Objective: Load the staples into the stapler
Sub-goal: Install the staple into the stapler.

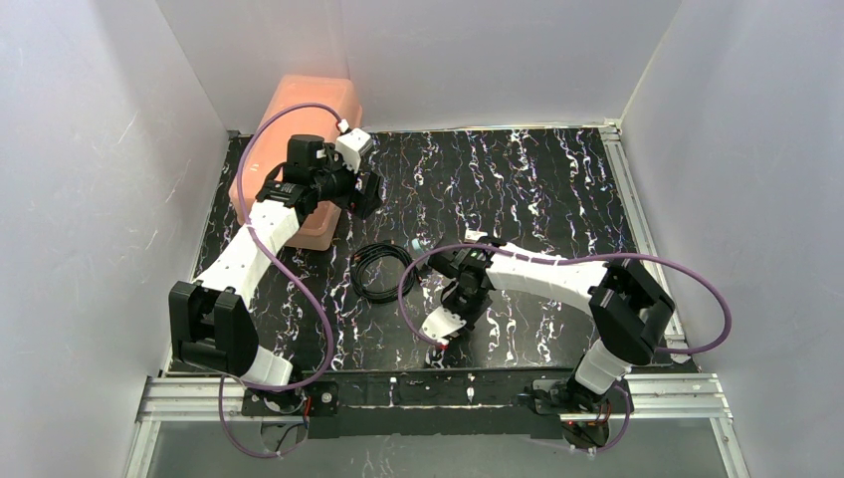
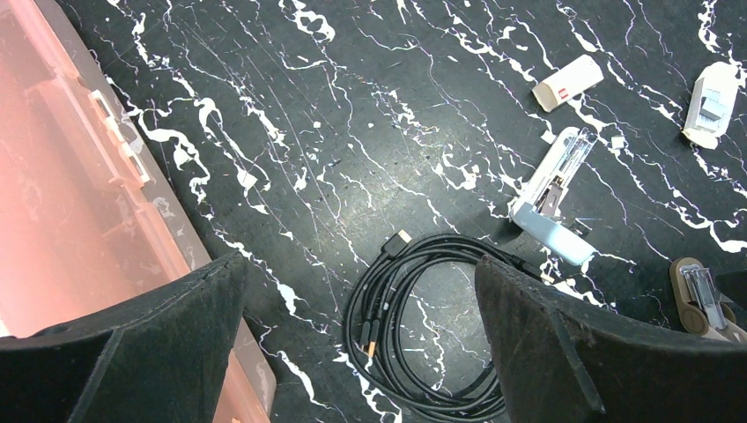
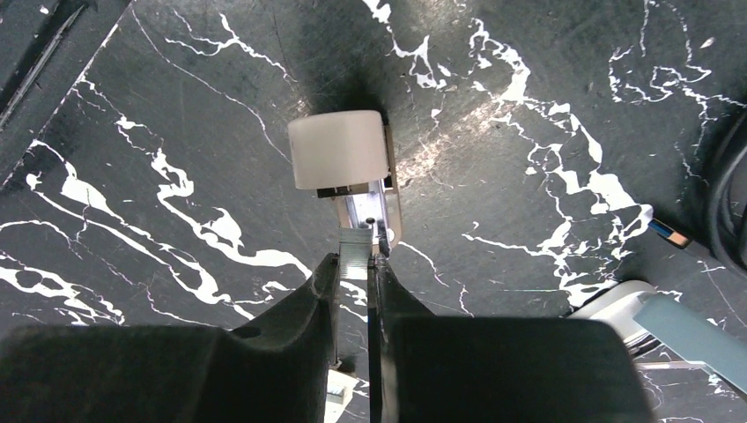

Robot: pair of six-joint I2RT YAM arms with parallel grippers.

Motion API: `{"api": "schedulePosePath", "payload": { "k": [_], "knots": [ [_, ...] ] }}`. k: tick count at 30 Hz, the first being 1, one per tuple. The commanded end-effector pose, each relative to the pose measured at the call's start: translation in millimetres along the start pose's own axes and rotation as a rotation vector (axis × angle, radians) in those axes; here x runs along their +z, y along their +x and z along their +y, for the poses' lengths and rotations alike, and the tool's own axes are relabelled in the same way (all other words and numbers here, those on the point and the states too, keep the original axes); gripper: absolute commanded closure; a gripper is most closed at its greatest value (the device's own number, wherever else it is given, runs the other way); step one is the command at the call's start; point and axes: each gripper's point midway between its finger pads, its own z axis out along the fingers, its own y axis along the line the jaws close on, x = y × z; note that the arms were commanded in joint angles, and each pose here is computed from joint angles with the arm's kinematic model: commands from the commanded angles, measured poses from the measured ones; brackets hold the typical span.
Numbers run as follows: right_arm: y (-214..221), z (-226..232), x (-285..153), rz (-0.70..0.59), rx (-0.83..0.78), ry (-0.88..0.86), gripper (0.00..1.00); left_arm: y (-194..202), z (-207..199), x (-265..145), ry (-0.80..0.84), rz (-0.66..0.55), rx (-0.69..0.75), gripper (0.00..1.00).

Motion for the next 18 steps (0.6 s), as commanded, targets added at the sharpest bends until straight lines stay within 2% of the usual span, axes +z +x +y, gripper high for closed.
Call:
{"api": "schedulePosePath", "payload": {
  "k": [1, 18],
  "knots": [
    [1, 3, 0, 0.012, -0.014, -0.008, 0.89, -10, 0, -7, -0.004, -0.034, 0.009, 0.01],
    [2, -9, 1, 0.023, -0.034, -0.001, 0.89, -8, -1, -7, 0.007, -0.033, 0.007, 0.02]
  ]
}}
